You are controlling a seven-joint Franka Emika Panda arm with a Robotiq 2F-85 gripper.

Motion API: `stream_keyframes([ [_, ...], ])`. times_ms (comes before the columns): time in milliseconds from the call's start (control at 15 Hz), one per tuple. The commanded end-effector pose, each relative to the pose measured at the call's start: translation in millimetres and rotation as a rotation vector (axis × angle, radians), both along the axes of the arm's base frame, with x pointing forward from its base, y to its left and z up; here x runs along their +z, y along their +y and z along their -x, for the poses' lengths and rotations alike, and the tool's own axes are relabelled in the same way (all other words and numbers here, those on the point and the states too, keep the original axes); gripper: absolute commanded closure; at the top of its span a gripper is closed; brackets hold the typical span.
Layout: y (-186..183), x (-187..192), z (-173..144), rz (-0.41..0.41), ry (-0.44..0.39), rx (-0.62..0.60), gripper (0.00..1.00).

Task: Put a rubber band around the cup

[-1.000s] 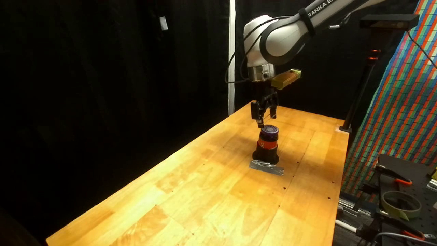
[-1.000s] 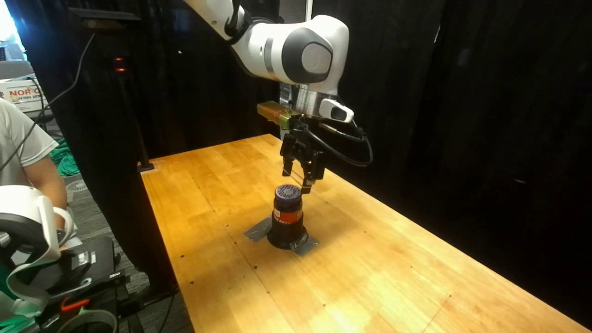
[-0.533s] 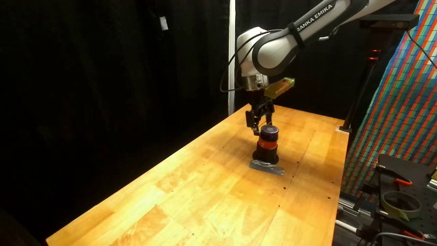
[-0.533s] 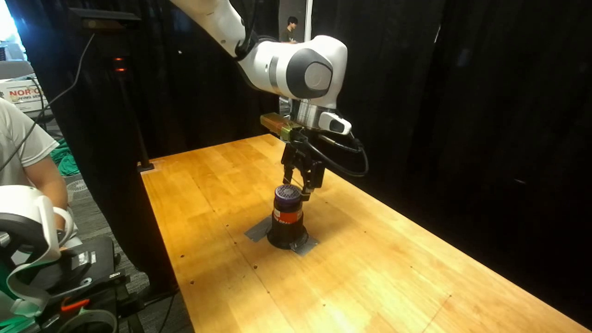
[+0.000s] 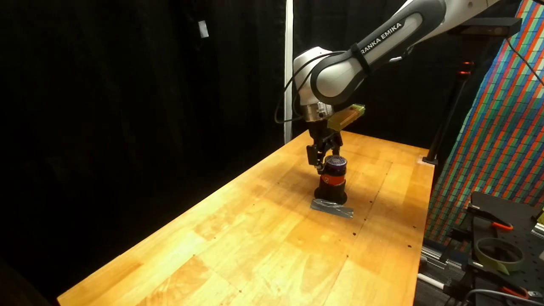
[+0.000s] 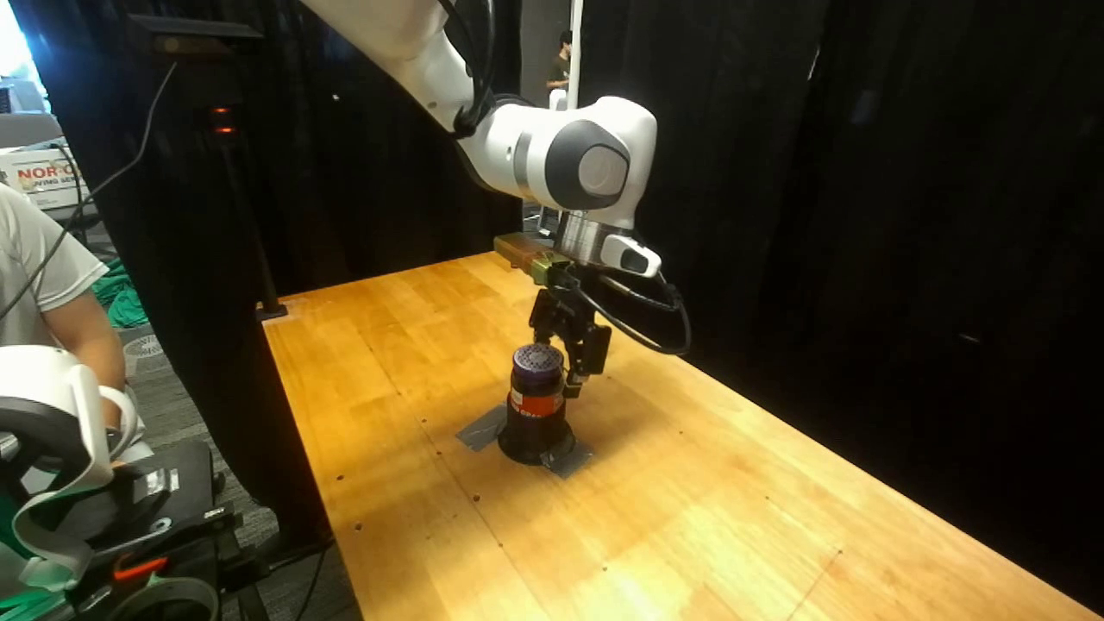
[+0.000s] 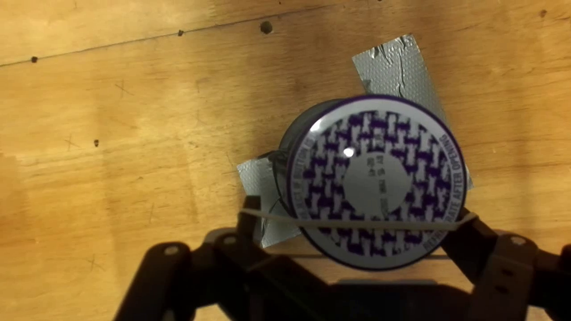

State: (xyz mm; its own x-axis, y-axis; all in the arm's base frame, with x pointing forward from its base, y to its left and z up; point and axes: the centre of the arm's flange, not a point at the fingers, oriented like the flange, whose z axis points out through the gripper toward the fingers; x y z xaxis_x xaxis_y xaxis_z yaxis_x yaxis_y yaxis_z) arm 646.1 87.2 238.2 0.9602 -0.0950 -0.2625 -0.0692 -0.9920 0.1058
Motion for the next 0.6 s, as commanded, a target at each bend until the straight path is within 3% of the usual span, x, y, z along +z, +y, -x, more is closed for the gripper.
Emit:
stream_keyframes([
  [0, -3.9, 2.6, -0.7, 0.026, 0.046, -0.008, 0.00],
  [533, -20.2, 21.6, 25.4, 0.027, 0.051, -0.016, 0.00],
])
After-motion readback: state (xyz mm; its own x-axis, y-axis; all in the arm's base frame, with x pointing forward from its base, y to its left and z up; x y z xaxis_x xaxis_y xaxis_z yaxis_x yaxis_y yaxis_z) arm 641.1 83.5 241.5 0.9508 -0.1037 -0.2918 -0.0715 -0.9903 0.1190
